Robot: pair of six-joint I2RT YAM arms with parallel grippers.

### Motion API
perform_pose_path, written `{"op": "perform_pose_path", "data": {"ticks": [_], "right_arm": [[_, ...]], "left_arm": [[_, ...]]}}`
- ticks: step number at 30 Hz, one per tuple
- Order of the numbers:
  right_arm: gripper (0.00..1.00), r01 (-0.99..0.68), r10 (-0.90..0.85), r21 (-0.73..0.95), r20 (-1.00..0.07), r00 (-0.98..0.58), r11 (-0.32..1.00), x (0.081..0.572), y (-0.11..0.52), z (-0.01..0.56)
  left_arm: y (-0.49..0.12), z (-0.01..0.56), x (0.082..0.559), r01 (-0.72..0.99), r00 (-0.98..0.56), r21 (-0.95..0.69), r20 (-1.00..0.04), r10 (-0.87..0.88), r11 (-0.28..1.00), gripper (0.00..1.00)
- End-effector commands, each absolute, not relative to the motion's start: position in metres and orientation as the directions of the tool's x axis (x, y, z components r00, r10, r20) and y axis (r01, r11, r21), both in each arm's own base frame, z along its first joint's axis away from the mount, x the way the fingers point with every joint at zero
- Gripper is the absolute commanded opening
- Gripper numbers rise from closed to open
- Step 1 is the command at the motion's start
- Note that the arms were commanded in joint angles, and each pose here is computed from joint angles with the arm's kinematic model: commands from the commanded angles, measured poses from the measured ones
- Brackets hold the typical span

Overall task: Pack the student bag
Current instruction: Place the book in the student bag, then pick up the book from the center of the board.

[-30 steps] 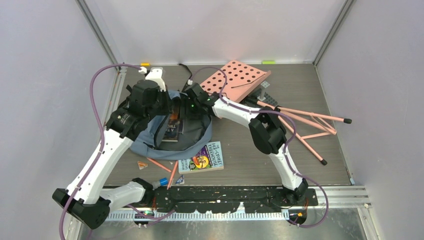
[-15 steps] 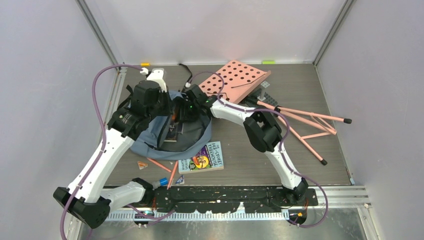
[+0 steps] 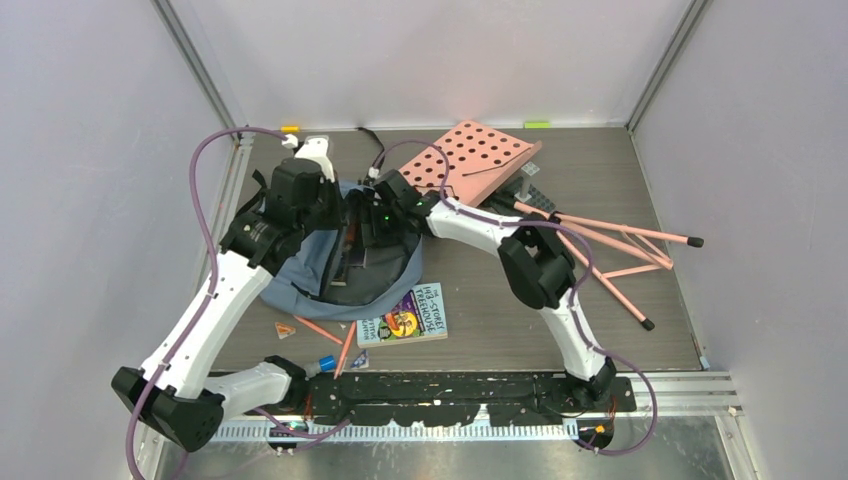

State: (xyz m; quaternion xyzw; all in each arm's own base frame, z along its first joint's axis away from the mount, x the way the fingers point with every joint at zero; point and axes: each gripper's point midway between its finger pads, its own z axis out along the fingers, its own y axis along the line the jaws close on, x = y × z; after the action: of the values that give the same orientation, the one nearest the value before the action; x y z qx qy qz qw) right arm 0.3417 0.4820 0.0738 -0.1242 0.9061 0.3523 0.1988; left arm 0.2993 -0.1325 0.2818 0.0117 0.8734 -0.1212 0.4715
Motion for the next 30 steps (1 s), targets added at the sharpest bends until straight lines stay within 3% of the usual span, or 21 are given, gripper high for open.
{"op": "perform_pose_path", "data": {"ticks": [1, 8, 11, 13, 17, 19, 22, 30], "right_arm": [[0.61, -0.52, -0.122, 0.49, -0.635, -0.763, 0.699, 0.345, 0.445, 0.163], [0.77, -0.527, -0.148, 0.384, -0.686, -0.712, 0.758, 0.307, 0.374, 0.21], [0.79, -0.501, -0.158, 0.365, -0.664, -0.731, 0.784, 0.282, 0.342, 0.206], [0.79, -0.484, -0.168, 0.359, -0.638, -0.751, 0.798, 0.267, 0.325, 0.196], [0.79, -0.432, -0.16, 0.369, -0.579, -0.799, 0.823, 0.239, 0.298, 0.17], [0.79, -0.395, -0.133, 0.387, -0.553, -0.823, 0.833, 0.229, 0.29, 0.161], [0.79, -0.339, -0.069, 0.447, -0.518, -0.853, 0.828, 0.217, 0.288, 0.154], [0.79, -0.193, 0.084, 0.55, -0.438, -0.895, 0.813, 0.2, 0.286, 0.125]], "left_arm": [[-0.125, 0.289, 0.308, 0.101, -0.516, -0.209, -0.847, -0.129, 0.973, 0.0], [-0.13, 0.267, 0.317, 0.095, -0.556, -0.222, -0.821, -0.133, 0.97, 0.0], [-0.135, 0.257, 0.32, 0.111, -0.577, -0.227, -0.808, -0.123, 0.968, 0.04], [-0.139, 0.252, 0.319, 0.124, -0.595, -0.231, -0.795, -0.114, 0.965, 0.21], [-0.153, 0.244, 0.307, 0.203, -0.642, -0.267, -0.763, -0.078, 0.942, 0.71], [-0.161, 0.242, 0.293, 0.248, -0.669, -0.302, -0.741, -0.063, 0.92, 0.83], [-0.164, 0.237, 0.272, 0.284, -0.681, -0.324, -0.731, -0.049, 0.902, 0.87], [-0.185, 0.194, 0.194, 0.266, -0.766, -0.431, -0.638, -0.083, 0.862, 0.86]]}}
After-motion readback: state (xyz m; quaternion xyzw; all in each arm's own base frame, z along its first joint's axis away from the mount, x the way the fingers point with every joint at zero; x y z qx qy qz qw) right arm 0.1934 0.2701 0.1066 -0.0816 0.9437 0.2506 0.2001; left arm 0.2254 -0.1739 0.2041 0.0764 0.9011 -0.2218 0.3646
